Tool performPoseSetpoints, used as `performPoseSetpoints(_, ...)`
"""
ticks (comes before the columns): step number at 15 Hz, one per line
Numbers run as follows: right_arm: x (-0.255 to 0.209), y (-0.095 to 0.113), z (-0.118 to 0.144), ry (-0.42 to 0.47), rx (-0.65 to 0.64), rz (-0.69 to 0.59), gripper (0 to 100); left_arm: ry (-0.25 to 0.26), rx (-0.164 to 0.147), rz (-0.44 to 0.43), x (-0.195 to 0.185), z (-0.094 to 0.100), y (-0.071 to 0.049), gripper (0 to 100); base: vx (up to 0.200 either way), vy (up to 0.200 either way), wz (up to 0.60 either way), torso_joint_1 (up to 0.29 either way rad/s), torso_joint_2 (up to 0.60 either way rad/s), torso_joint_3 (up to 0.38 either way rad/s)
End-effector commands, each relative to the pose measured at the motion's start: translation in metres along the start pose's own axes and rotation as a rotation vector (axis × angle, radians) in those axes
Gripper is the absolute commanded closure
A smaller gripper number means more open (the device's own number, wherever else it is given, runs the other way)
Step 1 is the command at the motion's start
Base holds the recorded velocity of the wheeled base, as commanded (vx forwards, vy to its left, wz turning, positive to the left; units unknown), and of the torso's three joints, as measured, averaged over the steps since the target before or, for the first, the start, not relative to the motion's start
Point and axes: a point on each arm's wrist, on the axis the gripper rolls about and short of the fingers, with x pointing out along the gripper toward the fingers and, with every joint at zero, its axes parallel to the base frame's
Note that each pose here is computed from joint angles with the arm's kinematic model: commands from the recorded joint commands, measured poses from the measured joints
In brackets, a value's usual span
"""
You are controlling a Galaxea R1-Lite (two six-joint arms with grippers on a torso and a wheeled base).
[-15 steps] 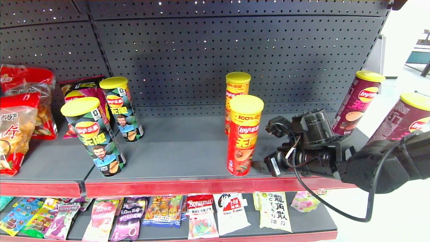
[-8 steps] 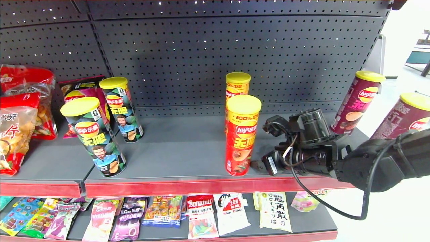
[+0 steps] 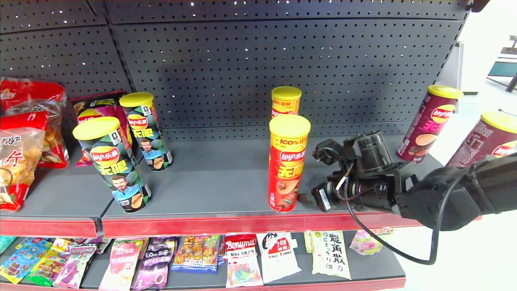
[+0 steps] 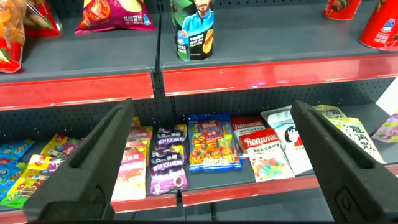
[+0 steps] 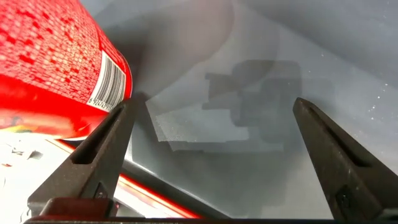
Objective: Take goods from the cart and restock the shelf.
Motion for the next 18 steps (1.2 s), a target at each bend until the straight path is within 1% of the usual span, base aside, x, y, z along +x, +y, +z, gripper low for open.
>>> performPoseSetpoints(1, 0.002, 0.0, 0.001, -0.002, -0.001, 0.001, 0, 0.001, 0.001, -0.001, 0.0, 0.0, 0.0, 0, 0.0, 0.0, 0.0, 0.0, 0.0, 0.0)
performPoseSetpoints(6, 0.001, 0.003, 0.001, 0.0, -0.006, 0.007, 0, 0.001, 0.0, 0.0, 0.0, 0.0, 0.0, 0, 0.0, 0.0, 0.0, 0.0, 0.0, 0.0)
performPoseSetpoints(11, -0.005, -0.002, 0.0, -0.006, 0.002, -0.003, 0, 0.001, 0.0, 0.0, 0.0, 0.0, 0.0, 0, 0.0, 0.0, 0.0, 0.0, 0.0, 0.0)
performPoseSetpoints(12, -0.015, -0.006, 0.001, -0.025, 0.011, -0.009, 0, 0.001, 0.0, 0.0, 0.0, 0.0, 0.0, 0, 0.0, 0.0, 0.0, 0.0, 0.0, 0.0)
performPoseSetpoints(14, -0.049, -0.01, -0.004, -0.063, 0.017, -0.013, 0, 0.001, 0.0, 0.0, 0.0, 0.0, 0.0, 0, 0.0, 0.0, 0.0, 0.0, 0.0, 0.0)
performPoseSetpoints(17, -0.106, -0.012, -0.027, -0.118, 0.019, 0.005, 0, 0.001, 0.0, 0.0, 0.0, 0.0, 0.0, 0, 0.0, 0.0, 0.0, 0.0, 0.0, 0.0)
performPoseSetpoints(18, -0.137, -0.013, -0.049, -0.156, 0.019, 0.048, 0, 0.001, 0.0, 0.0, 0.0, 0.0, 0.0, 0, 0.0, 0.0, 0.0, 0.0, 0.0, 0.0)
